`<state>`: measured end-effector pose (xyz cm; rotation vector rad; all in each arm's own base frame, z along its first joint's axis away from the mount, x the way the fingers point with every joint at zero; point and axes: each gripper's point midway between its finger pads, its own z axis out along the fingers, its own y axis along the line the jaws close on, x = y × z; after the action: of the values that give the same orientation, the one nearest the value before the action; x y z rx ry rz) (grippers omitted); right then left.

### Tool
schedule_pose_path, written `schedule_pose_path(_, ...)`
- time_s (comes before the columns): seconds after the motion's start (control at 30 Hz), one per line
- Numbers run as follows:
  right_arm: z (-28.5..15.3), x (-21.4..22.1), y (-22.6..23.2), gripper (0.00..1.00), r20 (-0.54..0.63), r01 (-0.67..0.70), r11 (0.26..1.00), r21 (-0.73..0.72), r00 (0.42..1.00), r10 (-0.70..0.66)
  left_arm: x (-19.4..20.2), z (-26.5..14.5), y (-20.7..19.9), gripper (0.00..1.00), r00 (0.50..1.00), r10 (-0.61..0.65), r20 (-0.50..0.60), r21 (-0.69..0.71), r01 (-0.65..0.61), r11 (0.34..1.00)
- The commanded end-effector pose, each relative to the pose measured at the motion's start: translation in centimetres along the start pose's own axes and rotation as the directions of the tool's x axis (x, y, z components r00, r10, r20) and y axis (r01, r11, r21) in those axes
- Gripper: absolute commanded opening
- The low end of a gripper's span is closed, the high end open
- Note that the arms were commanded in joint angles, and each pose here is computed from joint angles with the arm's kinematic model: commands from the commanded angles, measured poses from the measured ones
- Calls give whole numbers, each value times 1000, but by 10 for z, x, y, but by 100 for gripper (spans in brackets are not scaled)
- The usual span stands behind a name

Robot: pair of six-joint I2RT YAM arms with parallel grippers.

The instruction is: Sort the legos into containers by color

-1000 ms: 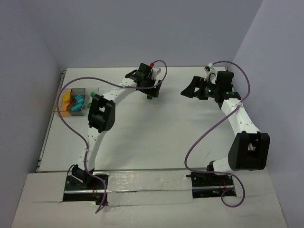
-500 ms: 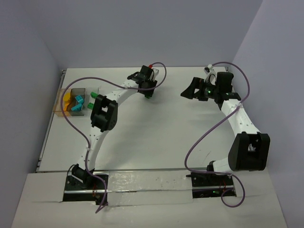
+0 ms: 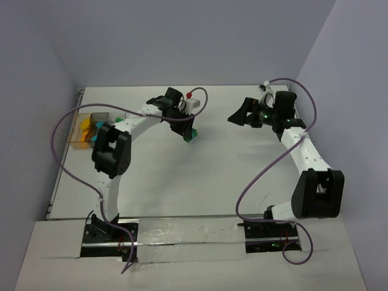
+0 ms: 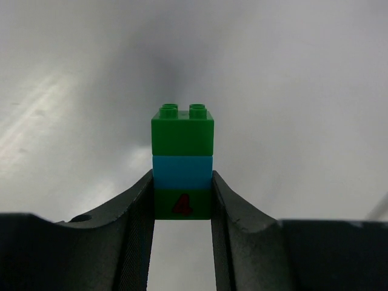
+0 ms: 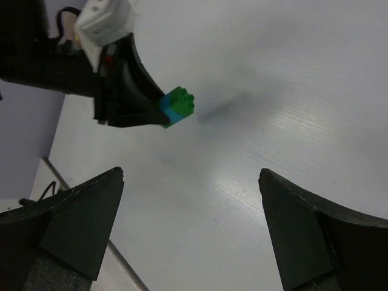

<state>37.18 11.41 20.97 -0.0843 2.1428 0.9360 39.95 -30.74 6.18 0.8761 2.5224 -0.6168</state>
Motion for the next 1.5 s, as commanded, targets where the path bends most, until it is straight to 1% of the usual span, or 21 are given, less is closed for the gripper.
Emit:
schedule_pose_path(0.0,2,-2,59,100,47,69,976,-207,997,-60,-39,-115,-95,0,949,142,280,407,-252,878)
schedule_pose_path(0.07,5,5,73,100,35,90,962,-257,996,-84,-33,-136,-111,0,946,129,298,503,-270,821)
schedule_pose_path(0.1,6,8,81,100,27,103,951,-292,995,-99,-26,-150,-123,0,951,110,288,580,-265,770)
schedule_pose_path(0.13,7,11,86,100,18,105,947,-305,994,-104,-22,-152,-122,0,956,103,275,589,-252,768)
schedule_pose_path(0.17,8,17,97,100,5,109,934,-341,993,-115,-17,-162,-128,0,962,79,260,643,-233,729)
schedule_pose_path(0.23,7,16,111,100,32,144,908,-393,989,-143,-12,-171,-132,0,966,65,252,689,-226,689)
schedule_pose_path(0.27,1,16,126,100,53,169,883,-438,985,-162,-8,-180,-138,0,966,55,252,729,-227,646)
schedule_pose_path(0.33,-5,20,143,100,60,185,849,-495,982,-179,-4,-186,-140,0,961,72,268,745,-255,616)
schedule_pose_path(0.4,-11,17,155,100,76,204,819,-536,978,-194,2,-187,-143,0,969,62,240,770,-229,595)
schedule_pose_path(0.5,-14,18,163,100,69,203,800,-564,978,-199,4,-188,-144,0,969,66,237,779,-230,583)
schedule_pose_path(0.57,-10,21,165,100,81,257,791,-555,963,-255,5,-189,-144,0,970,67,234,783,-229,578)
schedule_pose_path(0.67,-1,37,170,99,41,295,788,-541,945,-326,5,-189,-145,0,971,63,229,789,-223,572)
schedule_pose_path(0.77,7,51,172,98,-20,247,797,-552,951,-309,6,-190,-146,0,970,65,232,790,-227,570)
schedule_pose_path(0.9,15,55,167,97,-73,182,811,-556,961,-266,7,-193,-147,0,969,66,238,787,-232,572)
schedule_pose_path(1.07,12,49,180,93,-63,161,778,-607,966,-250,9,-194,-147,0,967,72,243,777,-239,582)
schedule_pose_path(1.13,12,50,181,90,-88,128,772,-623,969,-232,9,-195,-148,0,966,76,249,776,-245,580)
schedule_pose_path(1.3,11,60,190,85,-148,56,728,-684,966,-213,10,-197,-149,0,964,78,254,782,-252,571)
schedule_pose_path(1.37,12,64,192,84,-148,64,718,-693,962,-228,9,-197,-149,0,965,74,252,782,-248,572)
schedule_pose_path(1.47,16,69,191,83,-153,85,732,-676,956,-251,8,-197,-150,0,964,76,255,783,-252,569)
